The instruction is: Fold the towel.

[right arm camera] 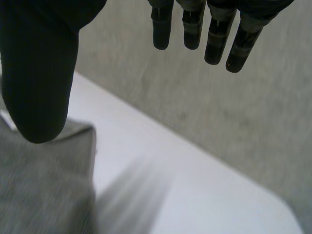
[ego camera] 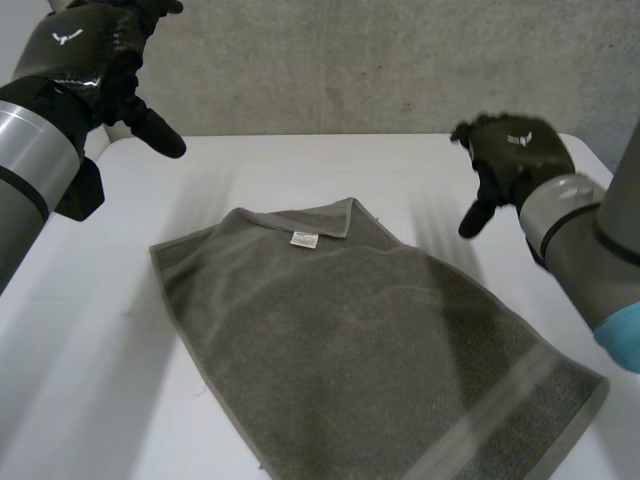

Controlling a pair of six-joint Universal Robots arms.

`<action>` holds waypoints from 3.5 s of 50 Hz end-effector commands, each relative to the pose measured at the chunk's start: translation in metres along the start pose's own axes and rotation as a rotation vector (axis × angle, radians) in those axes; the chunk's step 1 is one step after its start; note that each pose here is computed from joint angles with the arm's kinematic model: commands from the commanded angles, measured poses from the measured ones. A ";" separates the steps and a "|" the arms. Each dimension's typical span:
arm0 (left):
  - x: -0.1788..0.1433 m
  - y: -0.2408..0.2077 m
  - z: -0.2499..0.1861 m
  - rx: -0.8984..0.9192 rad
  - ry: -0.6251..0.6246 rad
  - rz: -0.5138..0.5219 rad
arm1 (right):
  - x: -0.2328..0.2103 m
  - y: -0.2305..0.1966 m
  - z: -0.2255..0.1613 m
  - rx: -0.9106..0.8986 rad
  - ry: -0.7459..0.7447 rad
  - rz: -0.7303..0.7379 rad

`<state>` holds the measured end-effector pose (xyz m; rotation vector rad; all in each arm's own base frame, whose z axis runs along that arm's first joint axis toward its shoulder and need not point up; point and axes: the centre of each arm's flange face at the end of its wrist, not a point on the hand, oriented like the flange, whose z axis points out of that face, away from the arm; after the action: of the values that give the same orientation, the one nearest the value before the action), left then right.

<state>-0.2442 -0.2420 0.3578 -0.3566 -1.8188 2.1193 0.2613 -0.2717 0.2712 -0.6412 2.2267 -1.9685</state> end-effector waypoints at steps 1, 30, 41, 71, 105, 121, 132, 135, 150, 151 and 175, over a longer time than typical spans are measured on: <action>0.000 0.015 0.008 -0.029 0.000 0.000 | 0.011 0.055 0.012 -0.154 0.077 0.128; -0.001 0.028 0.014 -0.062 0.000 0.011 | 0.008 0.143 0.038 -0.318 0.109 0.220; 0.001 0.087 0.048 -0.133 0.014 0.056 | -0.001 0.105 0.023 -0.206 -0.042 0.202; 0.119 0.243 0.063 -0.283 0.775 0.071 | -0.062 0.041 -0.100 -0.013 -0.488 -0.204; 0.073 -0.032 0.122 0.678 -0.021 0.456 | -0.001 -0.144 0.013 0.758 0.186 -0.142; 0.038 0.088 0.062 0.203 0.044 0.550 | -0.038 -0.005 0.032 0.256 -0.001 -0.228; 0.040 0.084 0.007 0.152 0.085 0.594 | -0.053 0.009 0.056 0.172 -0.453 -0.017; 0.041 0.075 -0.003 0.160 0.086 0.592 | -0.059 0.019 0.063 0.147 -0.471 -0.001; 0.043 0.049 -0.020 0.199 0.081 0.582 | -0.125 0.074 0.069 -0.044 -0.617 0.385; 0.044 0.049 -0.020 0.201 0.084 0.581 | -0.134 0.079 0.069 -0.044 -0.628 0.387; 0.042 0.056 -0.018 0.179 0.083 0.579 | -0.134 0.072 0.056 -0.060 -0.554 0.390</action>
<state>-0.2806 -0.2152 0.3023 -1.0087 -1.5834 2.5693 0.3966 -0.2625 0.1638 -0.6261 1.8513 -1.3309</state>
